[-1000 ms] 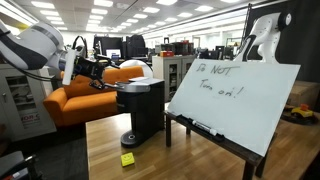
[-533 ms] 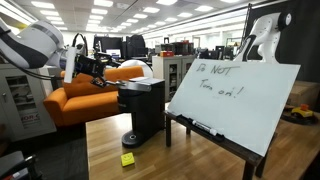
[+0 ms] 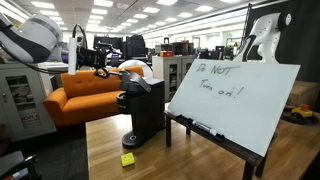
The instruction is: Open the water reservoir lid on the Keurig machine
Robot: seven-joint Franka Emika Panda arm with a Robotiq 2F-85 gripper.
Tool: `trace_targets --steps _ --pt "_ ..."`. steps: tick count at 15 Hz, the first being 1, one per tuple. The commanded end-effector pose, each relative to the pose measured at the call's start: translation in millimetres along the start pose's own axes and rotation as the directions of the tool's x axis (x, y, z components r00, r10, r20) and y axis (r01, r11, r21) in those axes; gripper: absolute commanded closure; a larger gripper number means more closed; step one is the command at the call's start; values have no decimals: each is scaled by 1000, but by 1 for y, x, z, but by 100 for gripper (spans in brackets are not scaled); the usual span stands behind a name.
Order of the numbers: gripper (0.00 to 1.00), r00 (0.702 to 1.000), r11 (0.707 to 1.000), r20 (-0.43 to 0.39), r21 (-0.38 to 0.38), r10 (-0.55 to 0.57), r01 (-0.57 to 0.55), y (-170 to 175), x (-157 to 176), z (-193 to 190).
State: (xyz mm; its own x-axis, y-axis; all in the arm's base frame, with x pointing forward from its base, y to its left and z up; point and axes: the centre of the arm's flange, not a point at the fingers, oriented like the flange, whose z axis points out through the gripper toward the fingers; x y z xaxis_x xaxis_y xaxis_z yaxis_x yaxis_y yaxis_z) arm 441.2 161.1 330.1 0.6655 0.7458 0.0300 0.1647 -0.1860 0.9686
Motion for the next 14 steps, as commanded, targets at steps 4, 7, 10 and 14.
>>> trace_targets --steps 4,7,10,14 --pt "0 1000 998 -25 -61 -18 16 8 14 13" --pt "0 1000 997 -24 -72 -14 12 13 19 17" --pt "0 1000 997 -27 -81 -5 3 19 25 24" --pt "0 999 996 -36 -94 3 -7 27 35 37"
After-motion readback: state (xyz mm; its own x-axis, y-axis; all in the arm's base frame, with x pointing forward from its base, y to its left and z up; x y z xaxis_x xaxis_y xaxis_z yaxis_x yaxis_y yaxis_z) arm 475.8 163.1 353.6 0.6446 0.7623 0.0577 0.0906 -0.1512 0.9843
